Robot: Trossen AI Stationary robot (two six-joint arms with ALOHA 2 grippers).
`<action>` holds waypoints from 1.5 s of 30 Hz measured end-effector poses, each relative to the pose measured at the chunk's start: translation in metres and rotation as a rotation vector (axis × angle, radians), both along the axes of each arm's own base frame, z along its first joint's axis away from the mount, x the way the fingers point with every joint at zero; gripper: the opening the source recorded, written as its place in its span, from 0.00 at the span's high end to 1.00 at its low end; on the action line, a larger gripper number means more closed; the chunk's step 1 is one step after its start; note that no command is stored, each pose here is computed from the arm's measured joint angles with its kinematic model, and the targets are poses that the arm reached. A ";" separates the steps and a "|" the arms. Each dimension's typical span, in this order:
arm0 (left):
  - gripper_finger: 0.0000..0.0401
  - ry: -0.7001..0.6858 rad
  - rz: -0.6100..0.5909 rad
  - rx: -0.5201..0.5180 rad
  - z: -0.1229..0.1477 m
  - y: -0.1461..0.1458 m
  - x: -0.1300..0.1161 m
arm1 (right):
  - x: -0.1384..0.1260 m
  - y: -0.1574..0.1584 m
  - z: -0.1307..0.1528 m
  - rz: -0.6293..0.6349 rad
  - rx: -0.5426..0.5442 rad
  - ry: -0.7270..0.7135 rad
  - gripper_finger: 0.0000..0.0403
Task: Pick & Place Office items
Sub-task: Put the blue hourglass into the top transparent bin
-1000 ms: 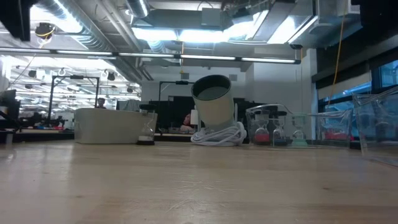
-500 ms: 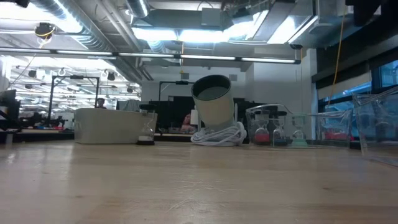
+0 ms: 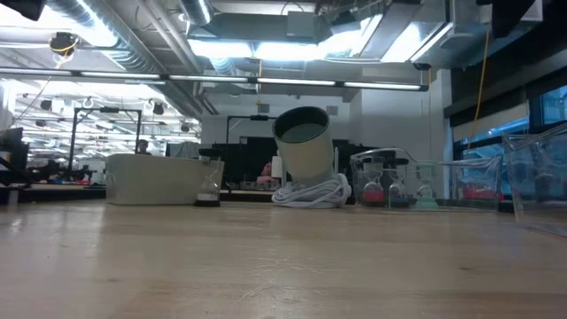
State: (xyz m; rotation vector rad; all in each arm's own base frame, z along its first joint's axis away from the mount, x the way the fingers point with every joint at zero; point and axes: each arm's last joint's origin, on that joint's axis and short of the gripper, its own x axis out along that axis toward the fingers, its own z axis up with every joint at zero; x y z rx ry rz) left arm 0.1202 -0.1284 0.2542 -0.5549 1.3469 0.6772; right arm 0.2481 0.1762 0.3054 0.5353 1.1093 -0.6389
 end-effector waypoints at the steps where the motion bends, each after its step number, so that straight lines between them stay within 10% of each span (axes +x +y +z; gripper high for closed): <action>1: 0.26 -0.009 0.008 0.006 0.000 0.000 0.000 | 0.000 0.000 0.000 0.000 0.002 -0.002 0.29; 45: 0.24 -0.132 0.320 0.247 -0.022 -0.027 -0.015 | 0.002 0.002 0.001 0.029 -0.018 -0.039 0.29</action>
